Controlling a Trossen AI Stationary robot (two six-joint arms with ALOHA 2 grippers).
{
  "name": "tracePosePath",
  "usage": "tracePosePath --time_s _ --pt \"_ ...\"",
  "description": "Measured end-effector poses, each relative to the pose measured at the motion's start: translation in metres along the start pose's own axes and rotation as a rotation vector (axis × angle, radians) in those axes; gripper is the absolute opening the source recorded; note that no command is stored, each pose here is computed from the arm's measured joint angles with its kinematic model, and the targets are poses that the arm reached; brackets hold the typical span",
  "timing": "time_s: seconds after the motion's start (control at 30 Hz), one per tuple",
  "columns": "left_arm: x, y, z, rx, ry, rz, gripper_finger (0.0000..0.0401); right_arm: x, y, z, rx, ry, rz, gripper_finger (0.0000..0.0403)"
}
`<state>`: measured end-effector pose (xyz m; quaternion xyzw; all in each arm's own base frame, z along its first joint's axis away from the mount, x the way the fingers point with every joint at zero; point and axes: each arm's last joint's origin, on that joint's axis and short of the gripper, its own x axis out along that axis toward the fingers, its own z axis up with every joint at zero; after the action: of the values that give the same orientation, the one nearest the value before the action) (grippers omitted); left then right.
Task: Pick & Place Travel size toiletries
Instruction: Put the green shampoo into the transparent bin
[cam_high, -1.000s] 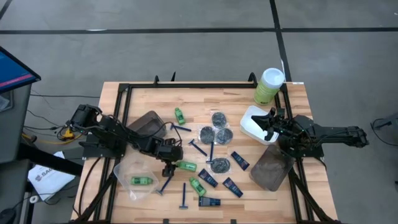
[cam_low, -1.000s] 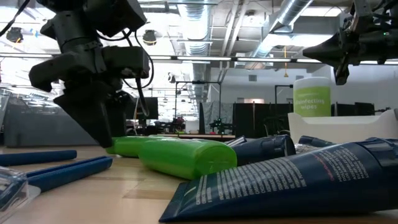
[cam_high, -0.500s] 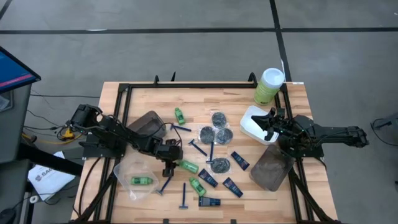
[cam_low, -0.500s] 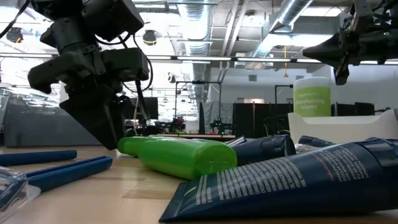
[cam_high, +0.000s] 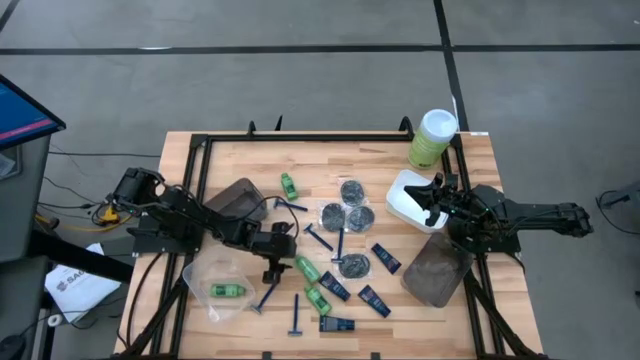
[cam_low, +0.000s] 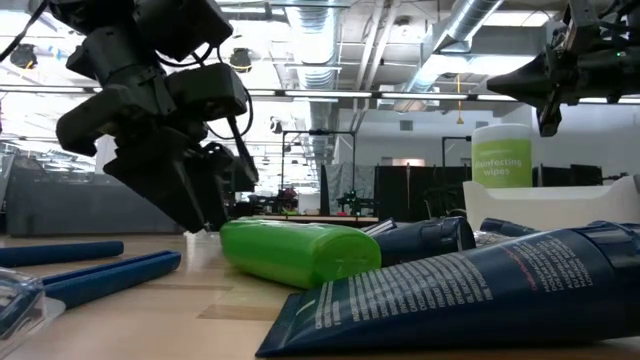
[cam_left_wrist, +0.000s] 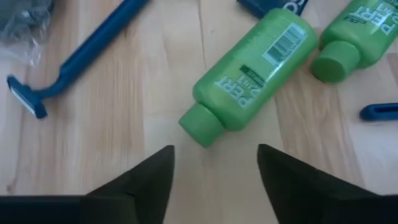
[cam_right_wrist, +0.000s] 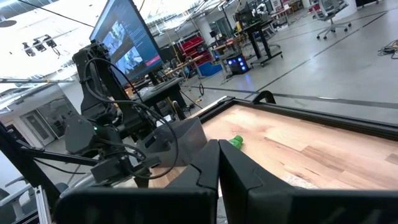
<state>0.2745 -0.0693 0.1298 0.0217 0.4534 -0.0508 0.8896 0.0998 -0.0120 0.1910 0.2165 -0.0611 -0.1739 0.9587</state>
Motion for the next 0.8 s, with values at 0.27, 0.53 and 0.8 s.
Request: tracePosePath --time_s 0.27,0.53,0.8 --pt "0.000 0.003 0.005 0.132 -0.048 -0.009 0.0273 0.000 0.000 0.000 0.000 0.000 0.000 0.0000" --pt "0.006 0.019 0.008 0.171 -0.071 -0.074 0.0261 0.000 0.000 0.000 0.000 0.000 0.000 0.0000" --pt "0.025 0.017 0.000 0.188 -0.041 -0.164 0.0255 0.000 0.000 0.000 0.002 -0.004 0.002 0.0000"
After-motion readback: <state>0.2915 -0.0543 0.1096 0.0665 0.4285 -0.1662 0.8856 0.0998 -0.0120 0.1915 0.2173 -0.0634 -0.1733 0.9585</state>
